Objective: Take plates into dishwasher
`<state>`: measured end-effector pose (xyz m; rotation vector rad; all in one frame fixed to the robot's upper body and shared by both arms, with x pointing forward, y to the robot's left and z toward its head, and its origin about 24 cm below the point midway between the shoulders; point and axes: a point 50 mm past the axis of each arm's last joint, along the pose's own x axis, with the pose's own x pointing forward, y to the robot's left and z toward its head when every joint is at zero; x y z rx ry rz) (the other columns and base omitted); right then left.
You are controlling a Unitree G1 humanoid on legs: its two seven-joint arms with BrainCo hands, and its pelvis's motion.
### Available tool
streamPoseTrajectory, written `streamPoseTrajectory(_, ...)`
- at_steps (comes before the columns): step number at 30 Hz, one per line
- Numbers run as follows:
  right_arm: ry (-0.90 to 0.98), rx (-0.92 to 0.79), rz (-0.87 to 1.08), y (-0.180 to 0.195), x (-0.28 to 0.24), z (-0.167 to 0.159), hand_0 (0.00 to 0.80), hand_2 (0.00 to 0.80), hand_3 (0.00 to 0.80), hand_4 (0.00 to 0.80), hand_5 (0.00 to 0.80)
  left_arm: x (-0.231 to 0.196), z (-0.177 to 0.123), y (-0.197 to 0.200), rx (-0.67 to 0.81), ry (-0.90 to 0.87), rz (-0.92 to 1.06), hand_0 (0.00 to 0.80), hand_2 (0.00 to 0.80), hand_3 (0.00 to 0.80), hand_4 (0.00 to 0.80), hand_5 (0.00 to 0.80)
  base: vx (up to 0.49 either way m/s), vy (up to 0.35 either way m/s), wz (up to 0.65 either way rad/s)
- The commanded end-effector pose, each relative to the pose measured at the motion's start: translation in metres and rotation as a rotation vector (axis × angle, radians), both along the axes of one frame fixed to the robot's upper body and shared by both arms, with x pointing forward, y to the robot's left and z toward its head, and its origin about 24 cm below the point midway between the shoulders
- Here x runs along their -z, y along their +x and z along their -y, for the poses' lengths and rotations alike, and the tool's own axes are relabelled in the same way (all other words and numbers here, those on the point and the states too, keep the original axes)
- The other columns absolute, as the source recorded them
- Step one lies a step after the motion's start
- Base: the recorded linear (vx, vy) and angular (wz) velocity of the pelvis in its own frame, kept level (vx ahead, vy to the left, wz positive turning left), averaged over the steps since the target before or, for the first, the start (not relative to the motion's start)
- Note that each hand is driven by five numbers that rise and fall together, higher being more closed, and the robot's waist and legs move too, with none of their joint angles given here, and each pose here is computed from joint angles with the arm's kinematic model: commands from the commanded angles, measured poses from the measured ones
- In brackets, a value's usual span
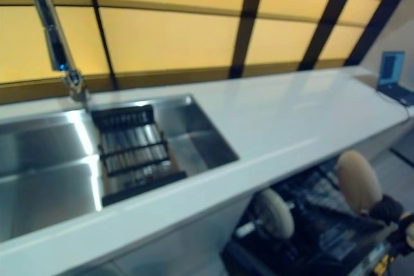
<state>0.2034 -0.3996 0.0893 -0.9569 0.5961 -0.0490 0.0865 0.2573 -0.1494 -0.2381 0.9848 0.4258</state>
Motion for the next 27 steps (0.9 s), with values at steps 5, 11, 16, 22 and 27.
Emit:
streamPoseTrajectory(5,-0.028,-0.084,0.119,0.022,-0.017,-0.013,0.800,0.800,0.800,0.800,0.800,-0.008,0.000,0.027,0.061,0.009,0.089,0.000,0.000,0.000,0.000,0.000,0.000,0.000,0.00)
streamPoseTrajectory(11,0.023,-0.095,0.096,0.024,-0.004,-0.022,0.800,0.800,0.800,0.800,0.800,-0.008,0.001,0.028,0.069,0.003,0.092,0.000,0.000,0.000,0.000,0.000,0.000,0.000,0.00)
streamPoseTrajectory(16,0.066,-0.110,0.075,0.027,0.008,-0.032,0.800,0.800,0.800,0.800,0.800,-0.007,0.003,0.028,0.079,-0.002,0.095,0.000,0.000,0.000,0.000,0.000,0.000,0.000,0.00)
streamPoseTrajectory(22,0.076,-0.126,0.047,0.030,0.023,-0.042,0.800,0.800,0.800,0.800,0.800,-0.008,0.006,0.032,0.075,-0.014,0.112,0.000,0.000,0.000,0.000,0.000,0.000,0.000,0.00)
streamPoseTrajectory(27,0.083,-0.112,0.031,0.031,0.038,-0.048,0.800,0.800,0.800,0.800,0.800,-0.010,0.007,0.036,0.071,-0.018,0.133,0.000,0.000,0.000,0.000,0.000,-0.014,-0.007,0.01)
